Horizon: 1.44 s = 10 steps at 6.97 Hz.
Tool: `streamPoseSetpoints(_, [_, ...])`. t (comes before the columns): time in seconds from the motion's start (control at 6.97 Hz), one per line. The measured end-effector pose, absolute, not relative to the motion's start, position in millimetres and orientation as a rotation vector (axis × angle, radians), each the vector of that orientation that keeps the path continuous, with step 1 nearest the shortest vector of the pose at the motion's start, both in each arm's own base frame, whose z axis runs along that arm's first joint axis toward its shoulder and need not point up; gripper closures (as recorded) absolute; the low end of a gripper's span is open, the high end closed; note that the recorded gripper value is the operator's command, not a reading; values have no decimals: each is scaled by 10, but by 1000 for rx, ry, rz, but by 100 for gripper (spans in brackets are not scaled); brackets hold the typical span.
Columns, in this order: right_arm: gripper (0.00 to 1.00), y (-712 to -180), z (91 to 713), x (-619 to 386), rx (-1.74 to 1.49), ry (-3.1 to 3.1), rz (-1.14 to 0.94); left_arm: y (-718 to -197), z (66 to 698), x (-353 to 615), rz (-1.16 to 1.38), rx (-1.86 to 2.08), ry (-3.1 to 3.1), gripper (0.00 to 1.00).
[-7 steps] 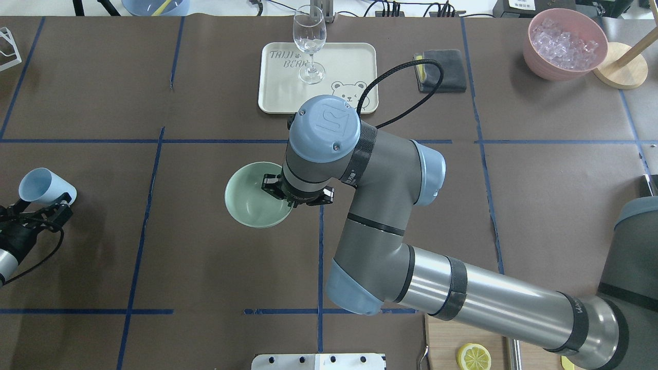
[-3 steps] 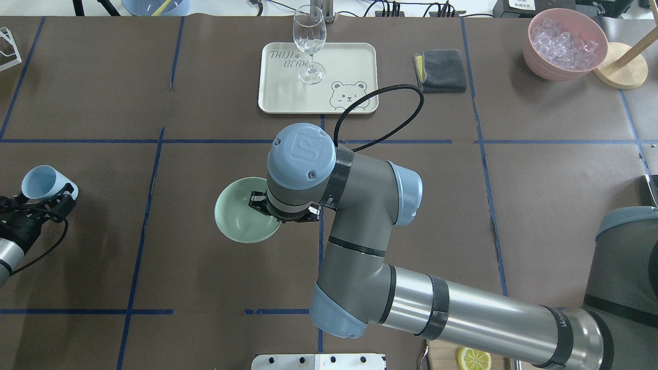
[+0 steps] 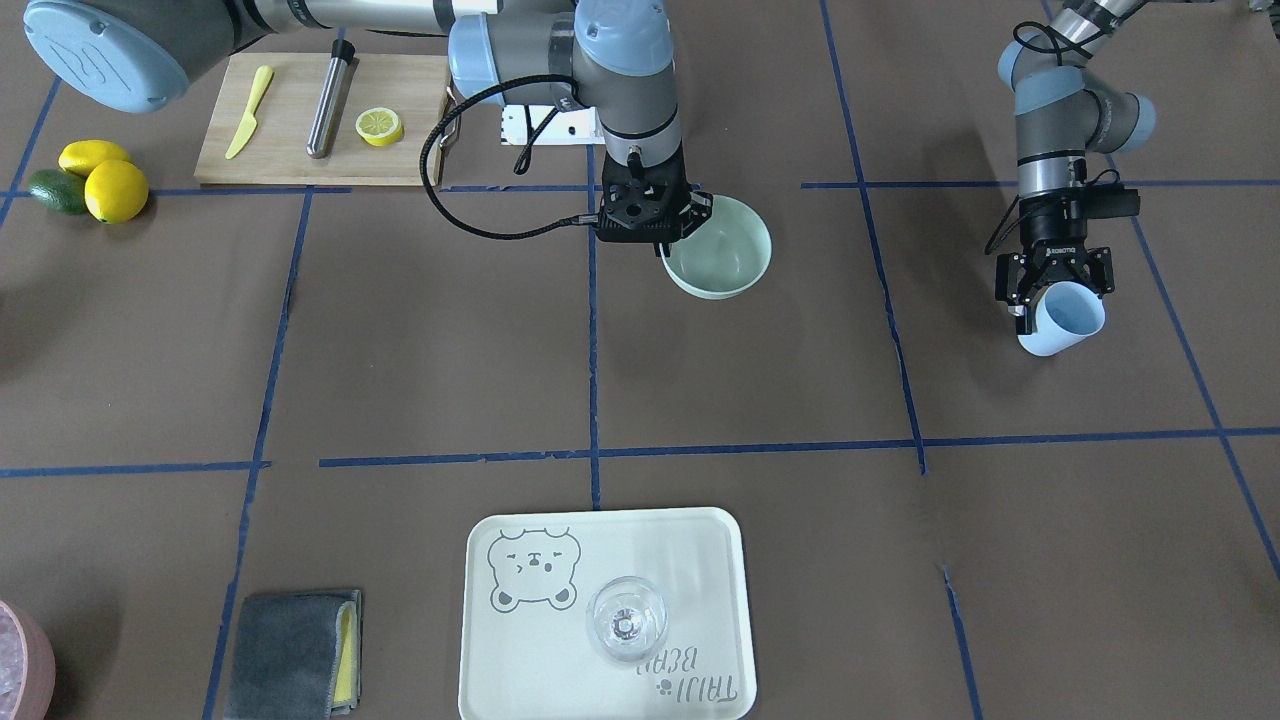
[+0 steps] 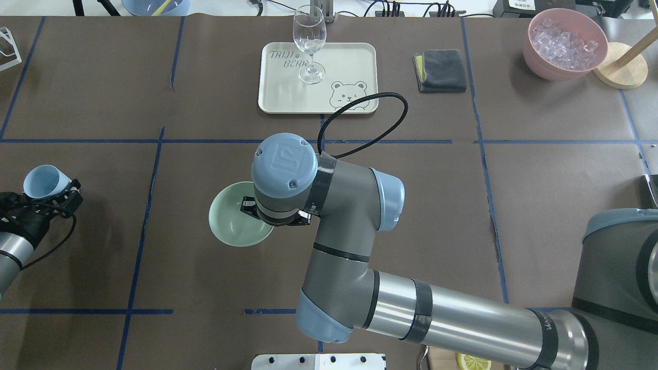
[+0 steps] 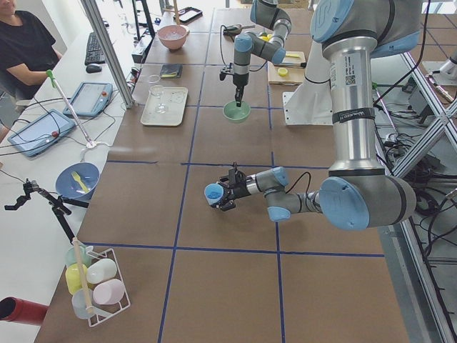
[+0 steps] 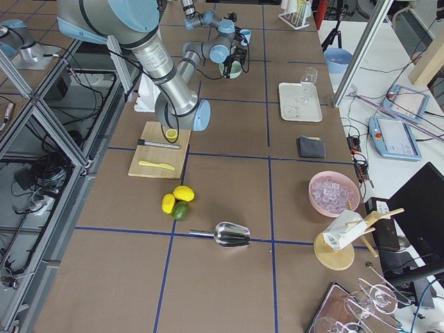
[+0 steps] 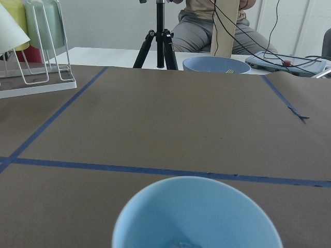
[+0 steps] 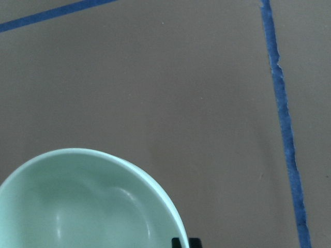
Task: Pour ice into bowl
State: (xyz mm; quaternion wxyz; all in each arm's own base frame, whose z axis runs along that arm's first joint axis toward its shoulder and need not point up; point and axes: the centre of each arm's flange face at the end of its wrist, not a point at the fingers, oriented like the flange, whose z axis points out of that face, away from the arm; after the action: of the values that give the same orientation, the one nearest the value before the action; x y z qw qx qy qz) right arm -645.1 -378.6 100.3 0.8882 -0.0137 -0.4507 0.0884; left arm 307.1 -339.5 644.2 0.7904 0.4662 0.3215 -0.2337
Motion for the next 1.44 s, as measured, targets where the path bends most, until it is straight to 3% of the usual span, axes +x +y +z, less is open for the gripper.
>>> streamPoseSetpoints(0.14, [100,-3823,953,-6533,-22,-928,186,-3433,6418,3094,-497,1012,687,94])
streamPoseSetpoints(0.29, [100,-3850,937,-6576,-9,-923,190,-3474,6396,3084,-492,1023,678,100])
streamPoseSetpoints(0.72, [100,-3942,1016,-6759,14,-939,193,-3942,5847,2745,-407,1134,652,100])
streamPoseSetpoints(0.86, [33,-3964,1037,-6812,15,-942,194,-4024,5646,2658,-378,1163,658,100])
streamPoseSetpoints(1.0, [1,-3973,1033,-6831,16,-950,194,-4053,5551,2626,-367,1176,662,100])
streamPoseSetpoints(1.44, [0,-4005,952,-6774,26,-995,197,-4063,5296,2616,-374,1202,699,100])
